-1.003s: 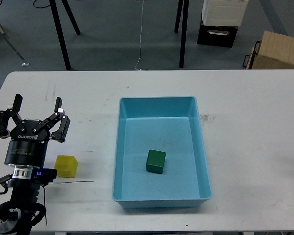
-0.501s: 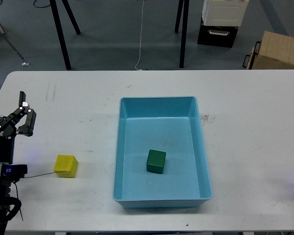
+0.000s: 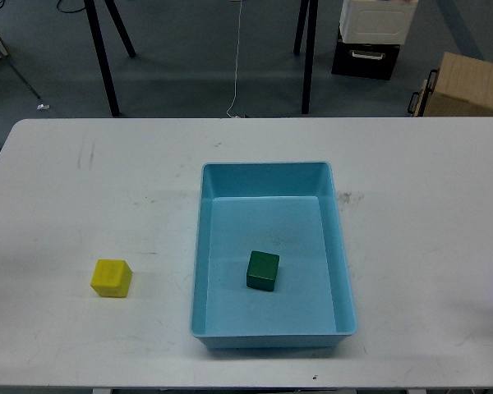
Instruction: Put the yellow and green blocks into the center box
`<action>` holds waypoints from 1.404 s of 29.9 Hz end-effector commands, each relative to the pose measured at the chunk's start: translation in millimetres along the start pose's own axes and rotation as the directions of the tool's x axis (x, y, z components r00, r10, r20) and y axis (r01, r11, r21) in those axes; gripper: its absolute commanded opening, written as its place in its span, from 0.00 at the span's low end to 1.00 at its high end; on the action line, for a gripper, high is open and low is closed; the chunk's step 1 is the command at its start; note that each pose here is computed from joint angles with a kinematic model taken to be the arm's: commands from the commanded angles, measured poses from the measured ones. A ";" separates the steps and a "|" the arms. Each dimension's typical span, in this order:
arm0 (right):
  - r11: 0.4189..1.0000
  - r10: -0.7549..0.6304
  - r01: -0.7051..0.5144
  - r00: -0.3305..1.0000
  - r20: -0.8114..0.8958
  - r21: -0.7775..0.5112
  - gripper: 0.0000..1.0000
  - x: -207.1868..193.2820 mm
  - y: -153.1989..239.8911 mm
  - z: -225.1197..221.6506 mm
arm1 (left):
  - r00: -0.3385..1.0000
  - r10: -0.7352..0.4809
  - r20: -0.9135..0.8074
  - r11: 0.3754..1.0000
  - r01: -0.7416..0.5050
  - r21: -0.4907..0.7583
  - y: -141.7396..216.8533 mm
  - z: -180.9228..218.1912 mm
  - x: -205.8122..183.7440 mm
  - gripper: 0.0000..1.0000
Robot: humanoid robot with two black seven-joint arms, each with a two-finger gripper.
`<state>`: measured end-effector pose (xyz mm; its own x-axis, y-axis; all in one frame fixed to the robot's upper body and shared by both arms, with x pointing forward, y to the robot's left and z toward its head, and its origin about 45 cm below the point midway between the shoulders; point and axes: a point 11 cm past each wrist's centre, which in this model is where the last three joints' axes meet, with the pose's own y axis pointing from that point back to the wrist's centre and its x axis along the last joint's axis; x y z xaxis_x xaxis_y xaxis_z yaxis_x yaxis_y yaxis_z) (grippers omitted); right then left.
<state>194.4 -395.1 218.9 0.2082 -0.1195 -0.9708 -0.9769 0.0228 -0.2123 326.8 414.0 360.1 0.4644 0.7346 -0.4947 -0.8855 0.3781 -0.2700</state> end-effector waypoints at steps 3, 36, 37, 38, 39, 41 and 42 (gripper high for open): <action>1.000 -0.004 0.004 1.000 0.011 0.023 1.00 1.1 1.0 -0.9 | 0.947 -0.183 0.265 0.938 0.086 0.337 -48.4 -10.6 -34.4 1.00; 1.000 0.018 -0.017 0.999 0.031 -0.022 1.00 11.1 2.9 21.7 | 0.268 -0.962 0.042 -0.067 -0.384 0.921 7.2 -208.7 -11.6 1.00; 1.000 0.019 -0.019 0.999 0.030 -0.022 1.00 11.4 3.3 21.7 | 0.270 -0.962 0.043 -0.068 -0.389 0.919 6.9 -209.7 -9.2 1.00; 1.000 0.018 -0.017 0.999 0.030 -0.023 1.00 11.1 2.9 21.8 | 0.270 -0.962 0.042 -0.070 -0.392 0.917 6.5 -211.2 -7.3 1.00; 1.000 0.019 -0.019 0.999 0.029 -0.023 1.00 11.4 3.3 21.8 | 0.270 -0.962 0.043 -0.071 -0.398 0.915 5.9 -212.4 -4.8 1.00; 1.000 0.021 -0.020 0.999 0.029 -0.023 1.00 11.6 3.8 21.7 | 0.268 -0.962 0.047 -0.069 -0.405 0.912 4.2 -214.3 -1.5 1.00; 0.999 0.023 -0.022 0.999 0.027 -0.025 1.00 11.7 4.2 21.6 | 0.269 -0.962 0.044 -0.072 -0.406 0.911 5.4 -215.7 -0.3 1.00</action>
<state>194.5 -374.8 204.6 0.1903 -0.0899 -0.9776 -0.9815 0.0027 -0.1913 322.1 292.9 185.7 0.9765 -0.1409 0.1632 -0.1340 0.1969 0.9712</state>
